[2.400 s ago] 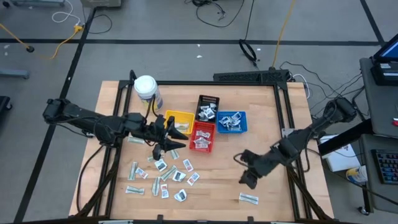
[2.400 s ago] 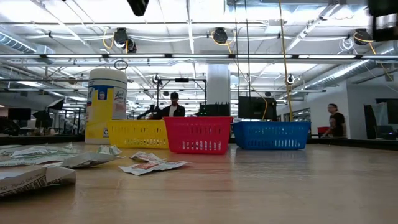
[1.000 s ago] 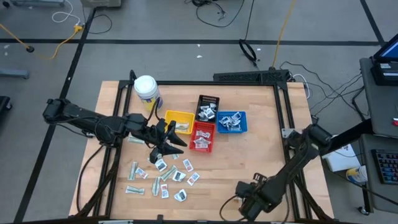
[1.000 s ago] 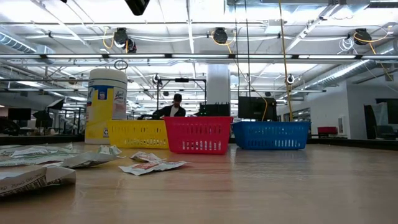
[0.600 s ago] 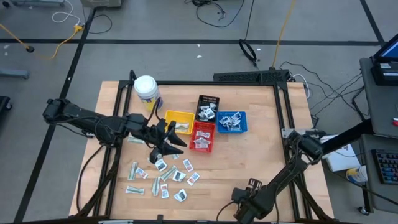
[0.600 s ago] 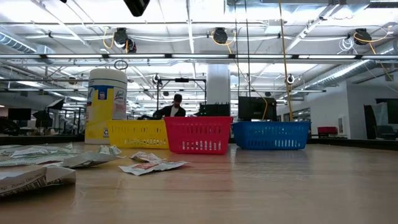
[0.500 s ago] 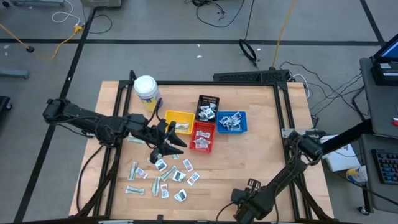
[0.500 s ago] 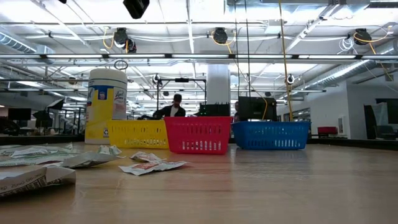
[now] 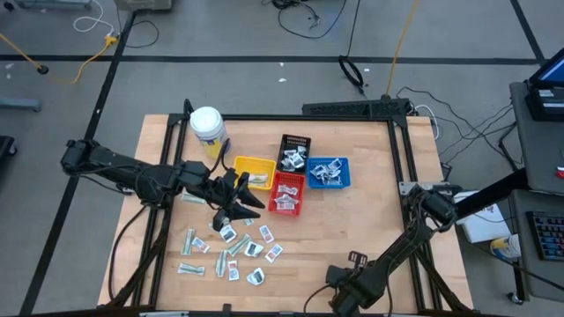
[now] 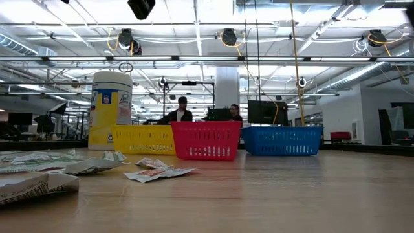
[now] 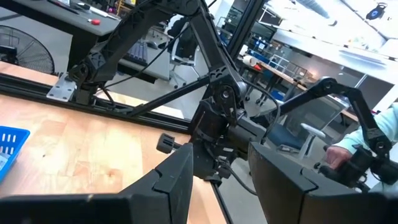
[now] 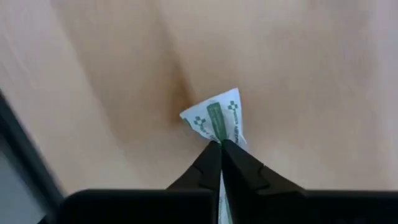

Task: Pick & Place First Aid Supplies
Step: Put the bandage pack into the yellow bin

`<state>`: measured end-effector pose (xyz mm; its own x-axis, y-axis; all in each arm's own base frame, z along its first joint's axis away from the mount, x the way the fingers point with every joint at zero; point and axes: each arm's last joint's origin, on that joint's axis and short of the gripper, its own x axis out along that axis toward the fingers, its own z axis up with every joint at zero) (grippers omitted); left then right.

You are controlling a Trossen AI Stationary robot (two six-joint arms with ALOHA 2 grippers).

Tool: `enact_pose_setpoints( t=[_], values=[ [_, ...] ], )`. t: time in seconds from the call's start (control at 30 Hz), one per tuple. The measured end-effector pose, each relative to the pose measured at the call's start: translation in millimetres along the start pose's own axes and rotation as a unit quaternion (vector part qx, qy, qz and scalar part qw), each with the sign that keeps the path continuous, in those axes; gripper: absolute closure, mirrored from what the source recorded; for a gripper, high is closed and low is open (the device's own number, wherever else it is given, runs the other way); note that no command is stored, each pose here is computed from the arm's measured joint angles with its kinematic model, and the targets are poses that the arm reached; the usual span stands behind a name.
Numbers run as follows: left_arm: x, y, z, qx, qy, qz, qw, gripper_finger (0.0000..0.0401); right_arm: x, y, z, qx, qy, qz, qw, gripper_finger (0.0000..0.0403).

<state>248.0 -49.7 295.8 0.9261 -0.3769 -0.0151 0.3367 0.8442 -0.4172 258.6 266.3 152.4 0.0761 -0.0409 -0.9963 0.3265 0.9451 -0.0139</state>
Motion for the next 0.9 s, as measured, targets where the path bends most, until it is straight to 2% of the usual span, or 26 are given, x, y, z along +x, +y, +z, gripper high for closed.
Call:
enact_pose_setpoints(
  t=[0.23, 0.5, 0.67, 0.9],
  values=[
    [0, 0, 0, 0.0, -0.001, 0.0, 1.0, 0.024, -39, -28, 27, -0.037, -0.073, -0.012, 0.997, 0.0402],
    [0, 0, 0, 0.0, -0.001, 0.0, 1.0, 0.024, -79, -65, 64, -0.03, -0.2, -0.037, 0.979, 0.0402],
    [0, 0, 0, 0.0, -0.001, 0.0, 1.0, 0.024, -88, -76, 85, -0.045, -0.265, -0.059, 0.961, 0.0402],
    [0, 0, 0, 0.002, -0.001, 0.0, 1.0, 0.024, -82, -85, 111, -0.095, -0.333, -0.072, 0.935, 0.0403]
  ],
)
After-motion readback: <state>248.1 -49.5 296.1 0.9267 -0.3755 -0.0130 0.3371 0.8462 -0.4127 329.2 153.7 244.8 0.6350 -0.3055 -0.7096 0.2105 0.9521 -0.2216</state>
